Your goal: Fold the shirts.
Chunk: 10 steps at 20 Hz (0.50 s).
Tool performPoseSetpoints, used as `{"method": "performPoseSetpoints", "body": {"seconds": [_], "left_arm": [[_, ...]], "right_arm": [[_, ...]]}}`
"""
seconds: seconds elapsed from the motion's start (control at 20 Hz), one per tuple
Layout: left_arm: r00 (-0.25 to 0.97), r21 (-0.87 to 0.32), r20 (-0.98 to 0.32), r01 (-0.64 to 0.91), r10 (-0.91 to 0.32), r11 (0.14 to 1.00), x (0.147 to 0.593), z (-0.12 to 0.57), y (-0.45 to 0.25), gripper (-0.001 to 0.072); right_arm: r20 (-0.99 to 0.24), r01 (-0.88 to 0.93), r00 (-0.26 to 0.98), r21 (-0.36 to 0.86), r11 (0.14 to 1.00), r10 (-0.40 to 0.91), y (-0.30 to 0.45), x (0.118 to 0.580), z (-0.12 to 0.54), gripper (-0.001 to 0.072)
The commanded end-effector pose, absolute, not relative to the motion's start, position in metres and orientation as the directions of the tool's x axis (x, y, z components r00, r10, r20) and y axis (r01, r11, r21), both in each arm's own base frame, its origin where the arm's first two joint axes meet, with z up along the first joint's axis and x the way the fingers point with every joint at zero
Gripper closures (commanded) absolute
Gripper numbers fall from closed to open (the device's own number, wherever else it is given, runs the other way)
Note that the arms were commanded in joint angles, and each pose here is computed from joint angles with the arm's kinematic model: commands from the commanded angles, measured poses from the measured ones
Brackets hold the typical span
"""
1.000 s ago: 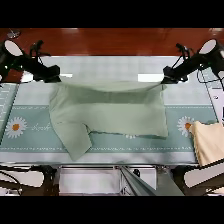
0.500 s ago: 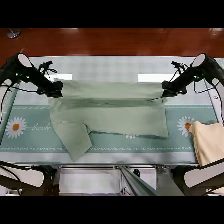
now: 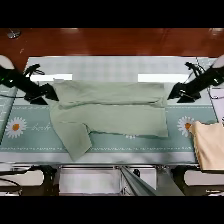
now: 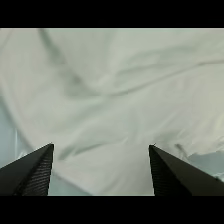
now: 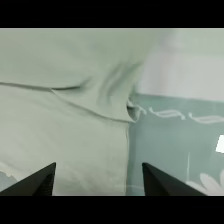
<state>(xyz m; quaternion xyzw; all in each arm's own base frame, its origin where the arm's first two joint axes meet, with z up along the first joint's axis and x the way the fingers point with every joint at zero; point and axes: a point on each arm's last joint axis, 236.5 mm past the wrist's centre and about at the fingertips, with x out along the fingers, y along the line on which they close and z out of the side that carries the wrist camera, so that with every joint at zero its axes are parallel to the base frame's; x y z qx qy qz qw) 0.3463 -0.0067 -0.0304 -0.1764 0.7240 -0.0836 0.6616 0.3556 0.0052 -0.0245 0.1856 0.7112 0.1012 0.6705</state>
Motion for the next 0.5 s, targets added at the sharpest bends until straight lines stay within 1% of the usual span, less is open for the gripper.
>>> {"method": "performPoseSetpoints", "body": {"seconds": [0.0, 0.05, 0.1, 0.2, 0.25, 0.35, 0.45], "left_arm": [[-0.033, -0.365, -0.919, -0.311, -0.393, 0.878, 0.286, -0.037, 0.026, 0.0006], [-0.026, -0.392, -0.899, -0.397, -0.437, 0.830, 0.263, -0.046, 0.029, 0.0006], [0.007, -0.440, -0.871, -0.457, -0.492, 0.773, 0.247, -0.052, 0.026, 0.0006], [0.138, -0.565, -0.798, -0.511, -0.587, 0.648, 0.241, -0.056, 0.011, 0.0006], [0.179, -0.586, -0.785, -0.526, -0.593, 0.617, 0.239, -0.060, 0.009, 0.0006], [0.184, -0.568, -0.795, -0.558, -0.578, 0.605, 0.232, -0.075, 0.006, 0.0006], [0.202, -0.592, -0.782, -0.536, -0.590, 0.601, 0.233, -0.085, -0.010, 0.0006]], "right_arm": [[-0.879, 0.230, 0.155, 0.477, 0.849, 0.452, -0.001, 0.324, -0.017, 0.0089], [-0.855, 0.222, 0.204, 0.515, 0.828, 0.477, 0.008, 0.310, -0.020, 0.0089], [-0.841, 0.207, 0.230, 0.533, 0.820, 0.489, 0.018, 0.295, -0.024, 0.0090], [-0.834, 0.227, 0.252, 0.544, 0.808, 0.491, 0.032, 0.268, -0.038, 0.0089], [-0.815, 0.230, 0.263, 0.573, 0.787, 0.516, 0.042, 0.260, -0.040, 0.0089], [-0.763, 0.233, 0.290, 0.642, 0.730, 0.578, 0.061, 0.254, -0.038, 0.0089], [-0.734, 0.240, 0.300, 0.676, 0.697, 0.609, 0.070, 0.254, -0.038, 0.0090]]}}
